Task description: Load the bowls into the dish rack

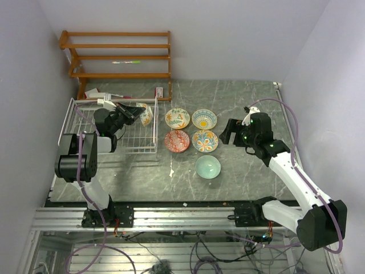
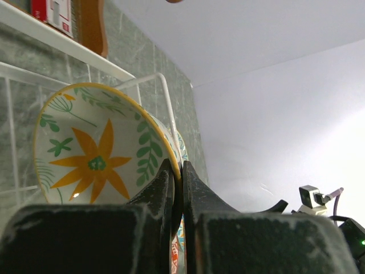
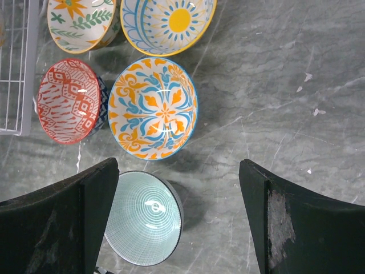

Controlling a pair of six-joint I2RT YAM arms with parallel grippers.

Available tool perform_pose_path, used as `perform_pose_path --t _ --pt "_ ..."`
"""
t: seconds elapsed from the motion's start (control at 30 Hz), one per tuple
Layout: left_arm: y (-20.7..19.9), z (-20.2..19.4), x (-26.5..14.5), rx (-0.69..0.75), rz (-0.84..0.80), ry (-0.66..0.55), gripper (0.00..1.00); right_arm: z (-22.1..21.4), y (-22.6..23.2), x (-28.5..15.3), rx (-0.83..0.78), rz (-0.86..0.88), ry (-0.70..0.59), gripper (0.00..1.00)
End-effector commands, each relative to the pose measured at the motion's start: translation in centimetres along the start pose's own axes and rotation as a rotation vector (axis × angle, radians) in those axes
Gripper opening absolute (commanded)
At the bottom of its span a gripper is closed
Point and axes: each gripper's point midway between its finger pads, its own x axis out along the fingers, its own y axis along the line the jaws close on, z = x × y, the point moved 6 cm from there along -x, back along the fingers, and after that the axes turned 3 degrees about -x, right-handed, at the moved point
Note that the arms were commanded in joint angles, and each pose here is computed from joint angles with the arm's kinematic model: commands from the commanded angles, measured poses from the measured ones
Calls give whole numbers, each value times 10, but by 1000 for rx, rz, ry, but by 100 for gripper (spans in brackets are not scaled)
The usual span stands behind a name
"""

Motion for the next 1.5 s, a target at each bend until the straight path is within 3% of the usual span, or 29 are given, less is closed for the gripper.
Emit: perform_pose_path --t 0.0,0.53,1.07,1.47 --pt "-17 21 -1 98 -107 -57 7 10 -1 0 -18 -11 -28 87" --pt "54 13 -16 -16 3 -61 10 10 -3 -1 -18 -21 -27 87" --pt "90 24 -39 -42 150 -64 47 10 -1 -2 -18 -12 -19 88" --pt "99 33 -48 10 305 -75 57 10 0 -5 -15 -10 -26 88"
